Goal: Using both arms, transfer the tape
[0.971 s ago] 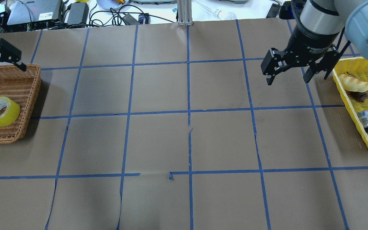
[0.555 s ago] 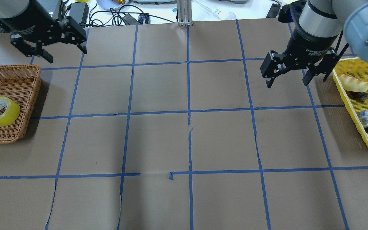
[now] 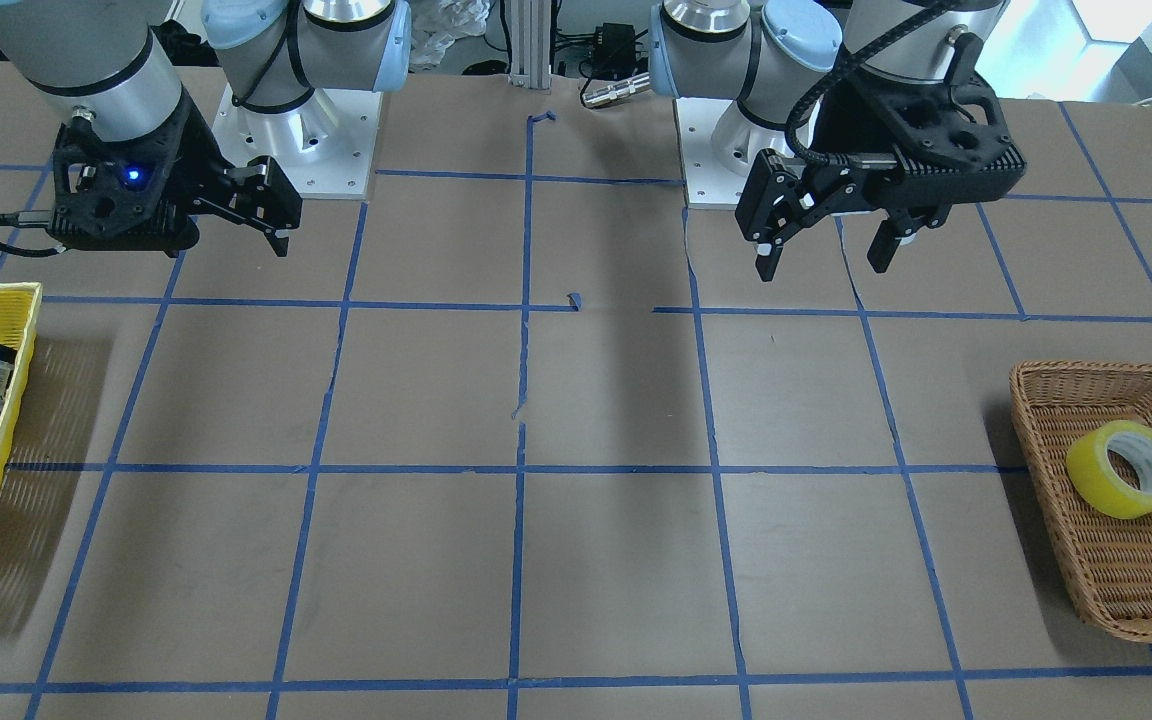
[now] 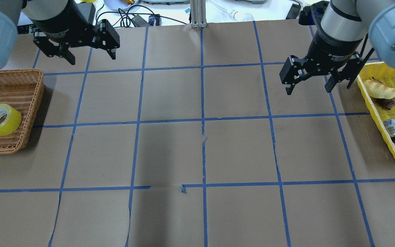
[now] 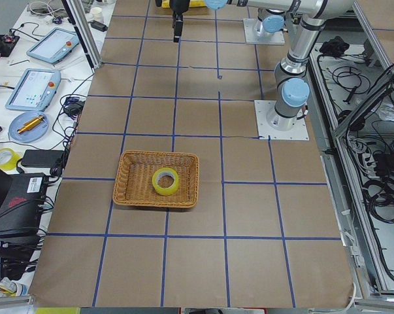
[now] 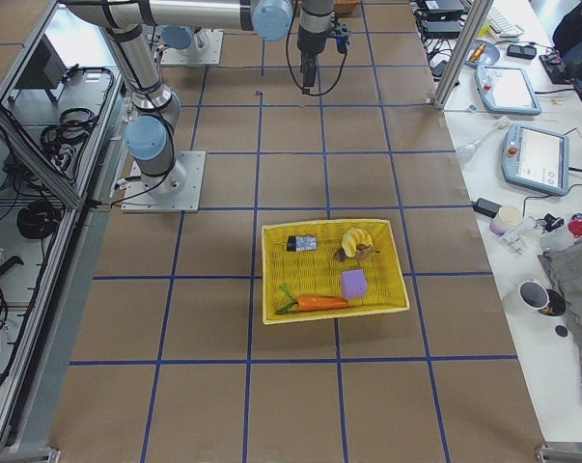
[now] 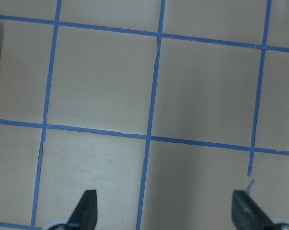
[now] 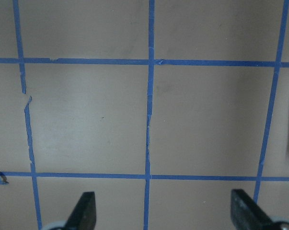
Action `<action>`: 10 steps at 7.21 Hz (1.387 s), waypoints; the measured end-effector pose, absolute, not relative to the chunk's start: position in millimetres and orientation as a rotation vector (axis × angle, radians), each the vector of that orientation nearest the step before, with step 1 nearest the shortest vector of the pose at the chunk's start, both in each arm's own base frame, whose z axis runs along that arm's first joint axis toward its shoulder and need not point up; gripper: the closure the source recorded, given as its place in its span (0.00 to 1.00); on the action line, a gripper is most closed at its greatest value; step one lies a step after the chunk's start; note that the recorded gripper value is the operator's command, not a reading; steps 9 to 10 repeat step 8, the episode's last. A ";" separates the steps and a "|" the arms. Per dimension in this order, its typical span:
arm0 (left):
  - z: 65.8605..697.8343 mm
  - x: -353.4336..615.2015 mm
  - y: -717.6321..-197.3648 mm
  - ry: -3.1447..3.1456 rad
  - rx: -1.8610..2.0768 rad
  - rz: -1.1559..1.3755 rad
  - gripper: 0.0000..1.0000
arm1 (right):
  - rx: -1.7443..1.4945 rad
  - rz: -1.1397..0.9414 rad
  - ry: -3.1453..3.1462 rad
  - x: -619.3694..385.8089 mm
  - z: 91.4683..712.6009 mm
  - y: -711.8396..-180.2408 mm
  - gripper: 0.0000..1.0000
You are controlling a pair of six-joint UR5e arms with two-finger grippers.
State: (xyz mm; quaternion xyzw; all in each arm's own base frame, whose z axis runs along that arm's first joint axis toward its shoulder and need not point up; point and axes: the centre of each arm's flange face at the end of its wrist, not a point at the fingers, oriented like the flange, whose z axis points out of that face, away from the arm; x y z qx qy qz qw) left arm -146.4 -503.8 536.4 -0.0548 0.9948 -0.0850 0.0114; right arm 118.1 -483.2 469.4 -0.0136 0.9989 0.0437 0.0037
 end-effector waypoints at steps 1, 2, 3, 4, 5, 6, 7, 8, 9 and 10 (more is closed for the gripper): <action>537.8 -143.6 -501.5 3.099 -0.160 -0.247 0.00 | -0.042 0.136 3.129 118.2 469.7 -483.0 0.00; 535.6 -132.8 -502.9 3.096 -0.161 -0.224 0.00 | -0.041 0.134 3.125 118.6 470.1 -482.8 0.00; 533.0 -118.8 -504.6 3.097 -0.160 -0.200 0.00 | -0.041 0.133 3.124 118.5 470.4 -482.8 0.00; 532.1 -111.5 -505.4 3.108 -0.157 -0.185 0.00 | -0.041 0.133 3.125 118.0 470.5 -482.9 0.00; 528.9 -109.2 -506.7 3.119 -0.155 -0.170 0.00 | -0.040 0.128 3.126 117.6 471.5 -483.0 0.00; 524.8 -107.7 -508.5 3.124 -0.157 -0.158 0.00 | -0.040 0.114 3.125 117.8 474.4 -483.4 0.00; 525.9 -106.6 -508.0 3.127 -0.160 -0.162 0.00 | -0.041 0.098 3.123 118.2 477.5 -483.5 0.00; 528.1 -106.6 -506.6 3.127 -0.160 -0.169 0.00 | -0.052 0.089 3.124 118.2 479.1 -482.9 0.00; 528.1 -106.6 -506.6 3.127 -0.160 -0.169 0.00 | -0.052 0.089 3.124 118.2 479.1 -482.9 0.00; 528.1 -106.6 -506.6 3.127 -0.160 -0.169 0.00 | -0.052 0.089 3.124 118.2 479.1 -482.9 0.00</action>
